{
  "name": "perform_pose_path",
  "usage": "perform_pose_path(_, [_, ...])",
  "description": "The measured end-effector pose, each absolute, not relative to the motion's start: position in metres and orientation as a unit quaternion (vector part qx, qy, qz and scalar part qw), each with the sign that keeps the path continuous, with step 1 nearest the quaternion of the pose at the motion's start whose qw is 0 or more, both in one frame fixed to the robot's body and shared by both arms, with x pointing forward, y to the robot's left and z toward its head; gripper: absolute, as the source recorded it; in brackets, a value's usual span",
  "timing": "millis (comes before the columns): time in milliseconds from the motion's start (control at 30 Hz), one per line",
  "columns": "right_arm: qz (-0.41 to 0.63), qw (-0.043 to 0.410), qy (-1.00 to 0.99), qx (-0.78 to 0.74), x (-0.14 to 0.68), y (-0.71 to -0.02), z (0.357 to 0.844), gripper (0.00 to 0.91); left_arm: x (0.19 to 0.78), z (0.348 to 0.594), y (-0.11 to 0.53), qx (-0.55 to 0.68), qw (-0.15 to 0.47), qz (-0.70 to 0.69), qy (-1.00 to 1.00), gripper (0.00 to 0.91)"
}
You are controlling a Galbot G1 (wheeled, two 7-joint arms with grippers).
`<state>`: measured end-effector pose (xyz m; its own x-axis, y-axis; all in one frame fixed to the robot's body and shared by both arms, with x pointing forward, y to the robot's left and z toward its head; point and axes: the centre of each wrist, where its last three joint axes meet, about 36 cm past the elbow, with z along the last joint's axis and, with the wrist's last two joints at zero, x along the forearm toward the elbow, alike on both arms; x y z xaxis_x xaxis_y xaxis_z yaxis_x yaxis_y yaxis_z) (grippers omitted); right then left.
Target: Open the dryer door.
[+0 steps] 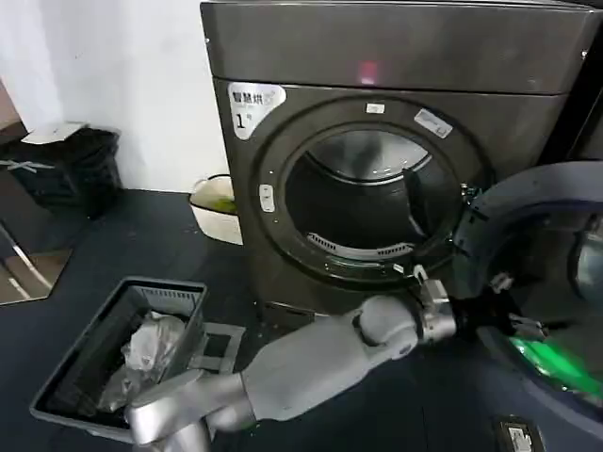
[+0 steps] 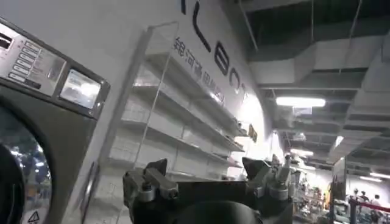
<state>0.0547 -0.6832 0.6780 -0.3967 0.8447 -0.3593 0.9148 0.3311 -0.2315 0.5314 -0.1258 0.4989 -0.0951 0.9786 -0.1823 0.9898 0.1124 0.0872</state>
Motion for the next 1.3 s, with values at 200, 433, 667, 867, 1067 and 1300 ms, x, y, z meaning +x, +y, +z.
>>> perform_pose_path(200, [-0.203,0.088,0.812,0.541,0.056,-0.684,0.679,0.907,0.535,0.508,-0.123,0.647,0.143,-0.028,0.748,0.907])
perform_pose_path(433, [-0.225,0.1,0.798,0.551,0.05,-0.691,0.686,0.907,0.538,0.513,-0.077,0.611,0.168,-0.076,0.77,0.907])
perform_pose_path(667, [-0.235,0.112,0.791,0.554,0.05,-0.688,0.693,0.907,0.539,0.509,0.029,0.593,0.169,-0.046,0.786,0.907])
perform_pose_path(867, [-0.254,0.119,0.786,0.551,0.057,-0.682,0.696,0.907,0.521,0.507,0.121,0.591,0.122,-0.01,0.797,0.907])
perform_pose_path(1067, [-0.263,0.121,0.782,0.552,0.058,-0.683,0.696,0.907,0.508,0.504,0.222,0.567,0.042,0.049,0.821,0.907])
perform_pose_path(1300, [-0.266,0.124,0.782,0.551,0.059,-0.685,0.702,0.907,0.5,0.508,0.331,0.519,-0.081,0.178,0.832,0.907])
